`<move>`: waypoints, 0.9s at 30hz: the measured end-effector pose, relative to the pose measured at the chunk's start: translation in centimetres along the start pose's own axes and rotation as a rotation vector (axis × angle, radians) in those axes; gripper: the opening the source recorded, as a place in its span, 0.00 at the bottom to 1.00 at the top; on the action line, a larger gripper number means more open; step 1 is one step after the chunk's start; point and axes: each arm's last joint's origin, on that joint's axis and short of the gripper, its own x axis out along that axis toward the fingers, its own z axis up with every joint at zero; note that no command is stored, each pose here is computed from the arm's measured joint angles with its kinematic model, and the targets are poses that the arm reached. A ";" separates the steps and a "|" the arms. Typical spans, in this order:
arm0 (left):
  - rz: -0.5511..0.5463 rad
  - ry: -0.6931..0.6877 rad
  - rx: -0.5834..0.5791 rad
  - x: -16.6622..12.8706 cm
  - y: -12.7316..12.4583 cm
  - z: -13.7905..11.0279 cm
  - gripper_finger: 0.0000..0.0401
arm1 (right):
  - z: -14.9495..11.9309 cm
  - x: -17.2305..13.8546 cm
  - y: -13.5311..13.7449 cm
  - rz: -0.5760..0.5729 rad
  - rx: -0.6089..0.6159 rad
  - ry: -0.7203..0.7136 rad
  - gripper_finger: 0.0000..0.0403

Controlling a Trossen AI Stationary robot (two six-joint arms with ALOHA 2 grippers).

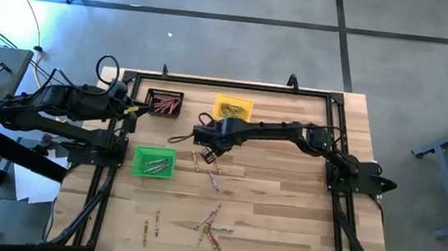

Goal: Sort crayons
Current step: Put the yellow crayon into the yellow bin

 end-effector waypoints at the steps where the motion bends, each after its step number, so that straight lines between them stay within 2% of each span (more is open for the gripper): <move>1: -0.013 0.011 0.009 0.0 0.0 0.0 0.16 | -0.4 0.2 0.3 0.000 0.042 0.006 0.28; 7: -0.096 0.074 0.092 0.0 -0.3 -0.2 0.16 | -1.9 0.6 2.2 0.059 0.248 0.011 0.28; 10: -0.131 0.095 0.137 0.0 -0.3 -0.3 0.16 | -2.3 0.3 3.5 0.117 0.311 -0.021 0.28; 13: -0.152 0.117 0.179 -0.1 -0.3 -0.5 0.16 | -2.7 0.1 4.3 0.147 0.335 -0.037 0.28; 16: -0.163 0.133 0.216 -0.3 -0.1 -0.6 0.16 | -3.1 0.1 4.5 0.127 0.354 -0.047 0.28; 24: -0.208 0.116 0.260 -1.1 0.3 -0.7 0.16 | -3.9 3.7 5.1 0.082 0.337 0.053 0.28; 27: -0.218 0.100 0.260 -1.5 0.6 -0.7 0.16 | -3.9 4.1 5.1 0.072 0.337 0.060 0.28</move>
